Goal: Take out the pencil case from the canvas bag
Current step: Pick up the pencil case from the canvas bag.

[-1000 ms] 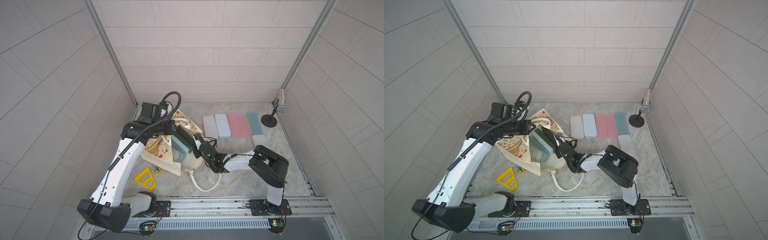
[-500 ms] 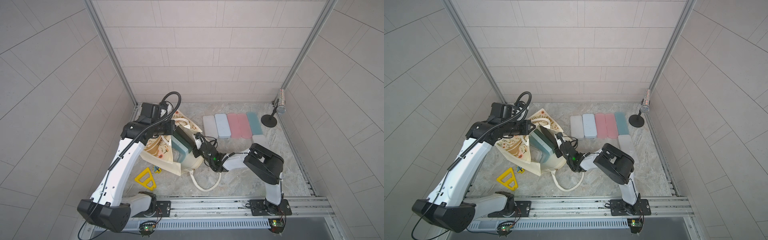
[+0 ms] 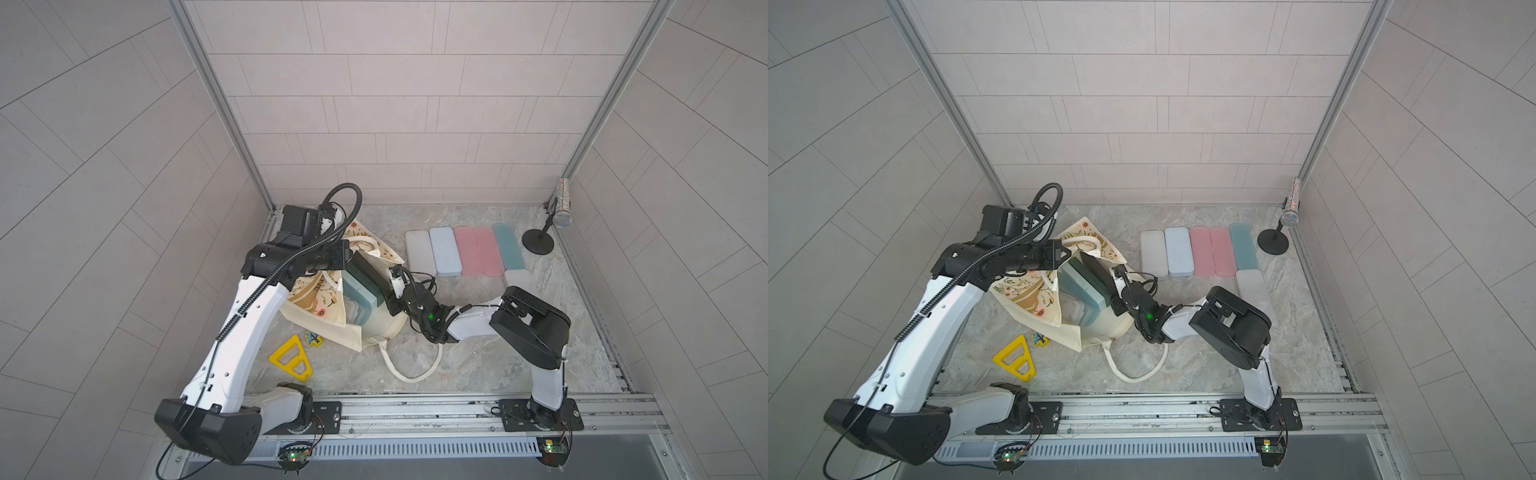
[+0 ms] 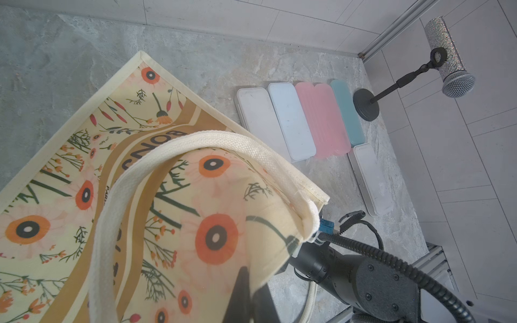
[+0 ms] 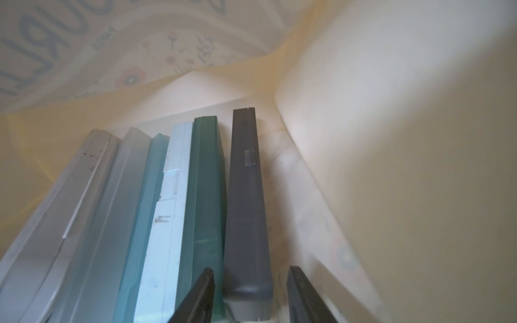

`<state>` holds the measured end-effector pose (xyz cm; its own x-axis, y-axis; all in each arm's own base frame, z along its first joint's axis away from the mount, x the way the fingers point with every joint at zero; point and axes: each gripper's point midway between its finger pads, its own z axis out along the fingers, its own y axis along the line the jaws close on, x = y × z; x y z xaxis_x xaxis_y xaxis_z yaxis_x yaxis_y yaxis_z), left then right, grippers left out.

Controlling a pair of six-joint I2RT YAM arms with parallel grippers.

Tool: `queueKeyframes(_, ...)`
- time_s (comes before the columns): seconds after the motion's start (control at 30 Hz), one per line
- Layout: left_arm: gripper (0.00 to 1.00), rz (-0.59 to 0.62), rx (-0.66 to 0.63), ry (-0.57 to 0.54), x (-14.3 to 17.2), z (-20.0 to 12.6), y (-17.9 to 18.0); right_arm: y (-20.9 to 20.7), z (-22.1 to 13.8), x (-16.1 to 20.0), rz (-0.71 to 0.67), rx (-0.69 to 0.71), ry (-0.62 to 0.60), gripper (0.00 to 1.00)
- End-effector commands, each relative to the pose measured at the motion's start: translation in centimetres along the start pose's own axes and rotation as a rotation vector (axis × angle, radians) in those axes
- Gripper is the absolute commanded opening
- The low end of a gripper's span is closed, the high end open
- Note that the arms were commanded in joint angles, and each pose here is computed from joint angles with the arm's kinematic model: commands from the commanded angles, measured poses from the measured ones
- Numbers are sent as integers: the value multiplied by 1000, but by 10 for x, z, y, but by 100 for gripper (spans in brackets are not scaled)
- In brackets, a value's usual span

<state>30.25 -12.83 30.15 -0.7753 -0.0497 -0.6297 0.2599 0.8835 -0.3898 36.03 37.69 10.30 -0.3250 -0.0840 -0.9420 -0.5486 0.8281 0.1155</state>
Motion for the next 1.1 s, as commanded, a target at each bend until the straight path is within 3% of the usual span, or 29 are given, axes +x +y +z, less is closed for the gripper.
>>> queueKeyframes(0.0,0,24,55,-51,-11,-15,-16,-8,8,4,15,20,16,45)
queueKeyframes(0.57,0,28,53,-51,-12,-15,-15,-6,2,-3,16,-15,19,23)
queueKeyframes(0.87,0,33,18,-53,-12,-13,-9,-10,-36,-15,12,-24,6,21)
queueKeyframes(1.07,0,34,-14,-71,-15,-11,-2,-10,-64,5,-36,-25,85,22)
